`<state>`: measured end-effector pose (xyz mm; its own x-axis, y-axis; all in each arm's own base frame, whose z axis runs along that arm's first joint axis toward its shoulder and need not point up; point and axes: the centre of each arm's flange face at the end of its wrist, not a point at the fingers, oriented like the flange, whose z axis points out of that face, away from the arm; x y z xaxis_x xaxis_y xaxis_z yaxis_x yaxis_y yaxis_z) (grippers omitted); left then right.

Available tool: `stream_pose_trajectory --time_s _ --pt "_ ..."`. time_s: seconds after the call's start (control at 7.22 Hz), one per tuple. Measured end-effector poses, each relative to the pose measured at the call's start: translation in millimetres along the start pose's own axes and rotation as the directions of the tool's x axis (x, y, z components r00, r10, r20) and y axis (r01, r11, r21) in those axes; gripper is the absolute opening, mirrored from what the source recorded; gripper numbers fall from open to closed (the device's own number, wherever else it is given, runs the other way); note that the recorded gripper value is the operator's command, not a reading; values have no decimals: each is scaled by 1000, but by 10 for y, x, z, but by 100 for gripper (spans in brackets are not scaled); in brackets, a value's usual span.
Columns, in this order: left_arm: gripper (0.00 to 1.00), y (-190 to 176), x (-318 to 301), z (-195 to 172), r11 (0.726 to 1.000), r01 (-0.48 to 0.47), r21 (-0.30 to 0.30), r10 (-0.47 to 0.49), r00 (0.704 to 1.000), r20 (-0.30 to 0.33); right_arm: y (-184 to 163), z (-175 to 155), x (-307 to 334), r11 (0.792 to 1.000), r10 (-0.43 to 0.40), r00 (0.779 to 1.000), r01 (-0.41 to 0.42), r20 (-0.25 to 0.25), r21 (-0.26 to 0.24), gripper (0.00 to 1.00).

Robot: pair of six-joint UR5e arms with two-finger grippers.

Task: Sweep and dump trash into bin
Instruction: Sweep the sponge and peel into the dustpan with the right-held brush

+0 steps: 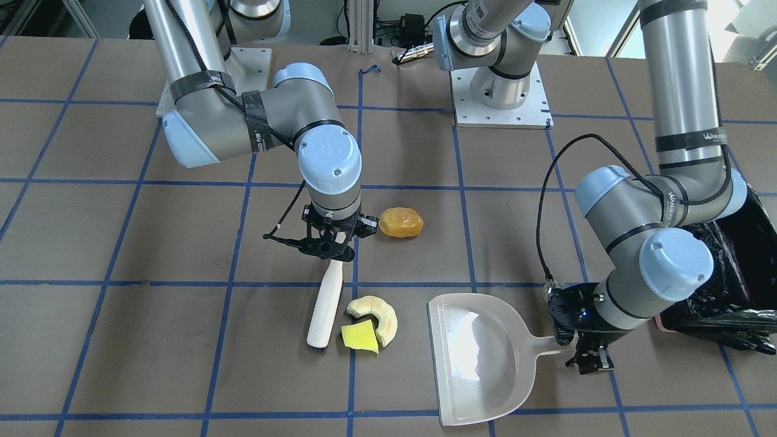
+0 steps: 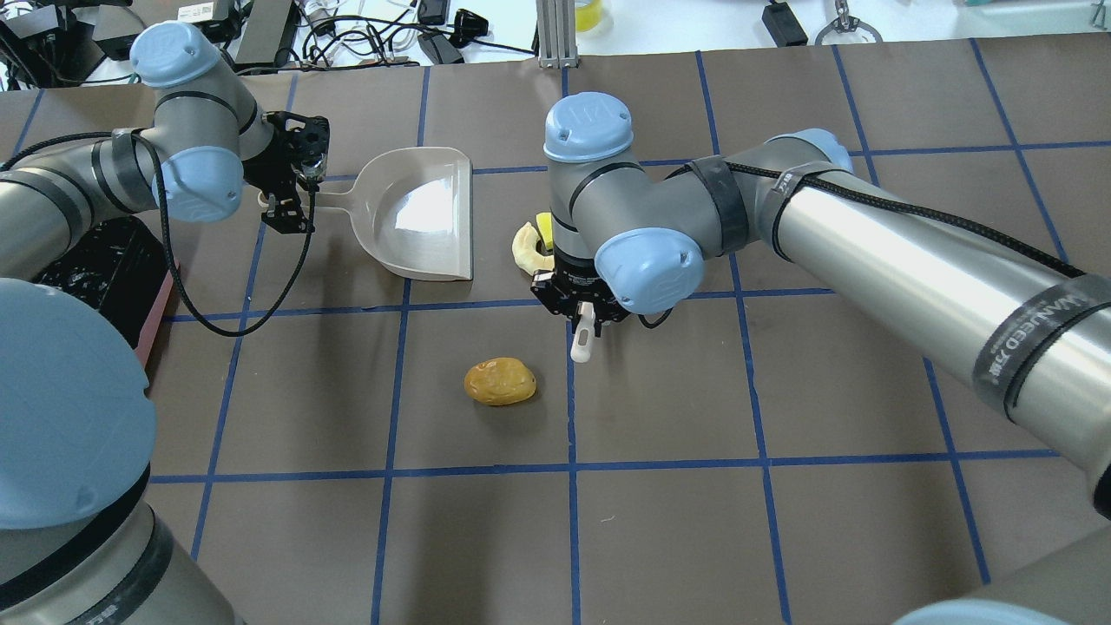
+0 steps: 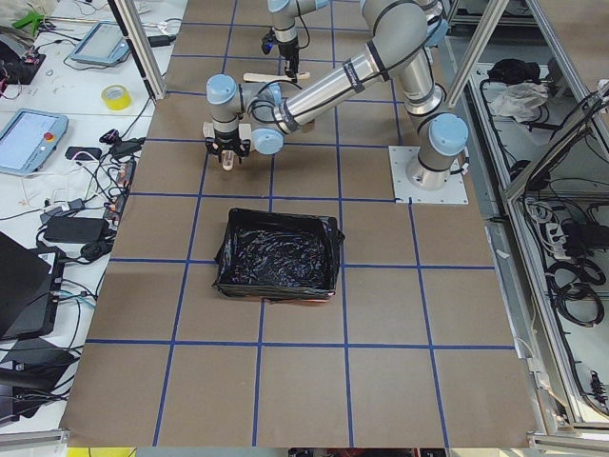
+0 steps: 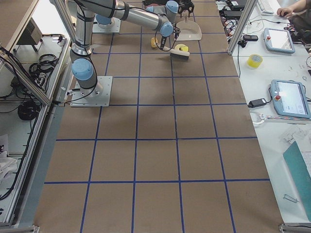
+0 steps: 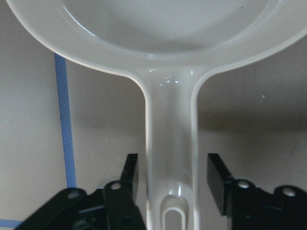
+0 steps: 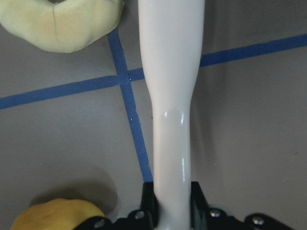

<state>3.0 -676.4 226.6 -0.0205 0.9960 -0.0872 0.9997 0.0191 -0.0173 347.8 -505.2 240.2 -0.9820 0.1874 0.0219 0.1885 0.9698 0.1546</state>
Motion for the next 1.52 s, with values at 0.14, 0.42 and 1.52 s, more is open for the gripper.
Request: stream_pose_trajectory --time_s 0.14,0.42,1.52 --pt "47 -1 2 -7 1000 1 0 -1 1000 1 33 15 -53 1000 -6 1000 6 0 3 0" --pt "43 -15 7 -56 1000 3 0 -3 1000 6 65 18 -91 1000 -11 1000 11 -2 2 0" --pt "0 -23 26 -108 1000 -2 -2 2 1000 6 -7 52 -457 996 85 996 -86 9 12 0"
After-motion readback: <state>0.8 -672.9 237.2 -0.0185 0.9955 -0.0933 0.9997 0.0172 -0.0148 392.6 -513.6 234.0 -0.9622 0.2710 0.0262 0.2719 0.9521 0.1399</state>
